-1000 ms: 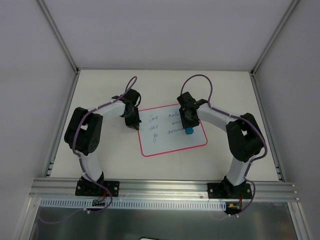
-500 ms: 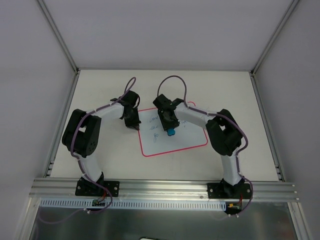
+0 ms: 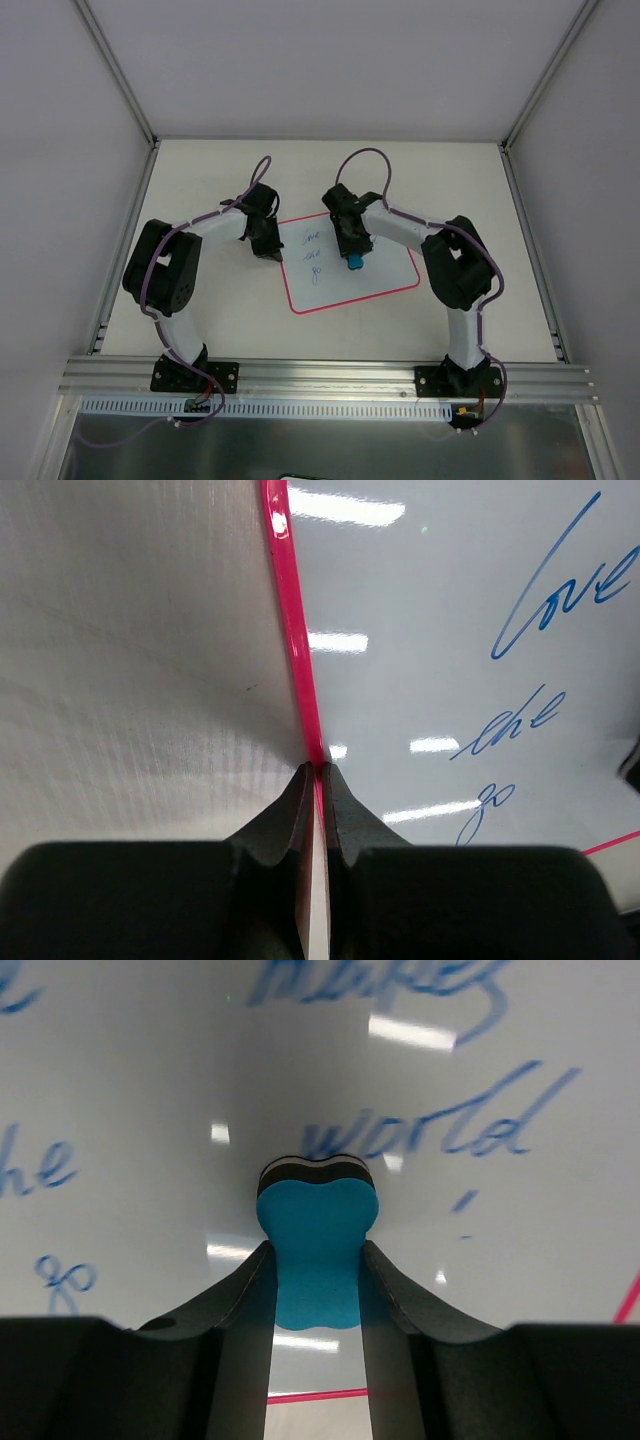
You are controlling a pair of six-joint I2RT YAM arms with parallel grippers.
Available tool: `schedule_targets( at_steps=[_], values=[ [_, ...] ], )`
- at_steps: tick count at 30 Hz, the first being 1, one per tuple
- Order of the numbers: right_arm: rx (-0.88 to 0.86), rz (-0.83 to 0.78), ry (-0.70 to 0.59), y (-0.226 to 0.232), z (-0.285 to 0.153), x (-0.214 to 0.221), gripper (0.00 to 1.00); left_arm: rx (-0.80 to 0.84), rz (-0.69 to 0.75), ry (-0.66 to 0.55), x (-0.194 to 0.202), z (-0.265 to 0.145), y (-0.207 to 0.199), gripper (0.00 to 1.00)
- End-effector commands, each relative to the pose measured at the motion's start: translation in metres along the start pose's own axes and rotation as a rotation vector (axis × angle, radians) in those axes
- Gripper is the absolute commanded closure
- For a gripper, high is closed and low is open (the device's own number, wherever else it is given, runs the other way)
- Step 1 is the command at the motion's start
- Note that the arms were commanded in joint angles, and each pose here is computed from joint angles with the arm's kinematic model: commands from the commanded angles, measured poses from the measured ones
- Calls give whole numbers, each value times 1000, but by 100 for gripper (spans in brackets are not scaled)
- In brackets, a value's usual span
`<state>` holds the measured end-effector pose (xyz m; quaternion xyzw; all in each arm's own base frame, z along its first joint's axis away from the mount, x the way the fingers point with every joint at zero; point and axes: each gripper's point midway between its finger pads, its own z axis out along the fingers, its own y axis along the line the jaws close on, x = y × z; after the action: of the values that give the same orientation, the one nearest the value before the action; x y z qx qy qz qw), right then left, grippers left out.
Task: Erase the whiteboard
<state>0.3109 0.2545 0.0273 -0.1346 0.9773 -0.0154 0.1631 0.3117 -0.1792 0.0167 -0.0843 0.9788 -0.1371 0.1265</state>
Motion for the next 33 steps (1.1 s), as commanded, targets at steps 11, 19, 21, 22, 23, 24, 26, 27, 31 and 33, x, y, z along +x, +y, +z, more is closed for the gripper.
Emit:
schedule_targets(
  at_steps=[11, 19, 21, 22, 23, 24, 26, 27, 31, 33],
  values=[
    [118, 197, 106, -108, 11, 19, 100, -63, -7, 118, 33, 7, 25, 100],
    [14, 156, 53, -68, 8, -12, 100, -37, 9, 129, 34, 6, 18, 100],
    [12, 129, 67, -58, 11, -16, 100, -35, 17, 127, 34, 7, 17, 100],
    [9, 114, 68, -52, 11, -19, 100, -34, 20, 124, 33, 6, 16, 100],
    [-5, 99, 34, -38, 5, -36, 100, -29, 22, 122, 33, 5, 14, 100],
    [9, 78, 78, -34, 12, -30, 100, -28, 27, 124, 34, 5, 13, 100],
    [2, 43, 84, -16, 14, -33, 100, -27, 31, 123, 35, 5, 13, 100],
    [-16, 32, 72, -6, 9, -41, 100, -27, 33, 122, 35, 4, 12, 100],
    [-60, -22, 84, 27, 12, -39, 100, -33, 33, 122, 38, 3, 15, 100],
    [-63, -21, 83, 29, 12, -39, 100, -33, 34, 125, 40, 3, 16, 100]
  ],
)
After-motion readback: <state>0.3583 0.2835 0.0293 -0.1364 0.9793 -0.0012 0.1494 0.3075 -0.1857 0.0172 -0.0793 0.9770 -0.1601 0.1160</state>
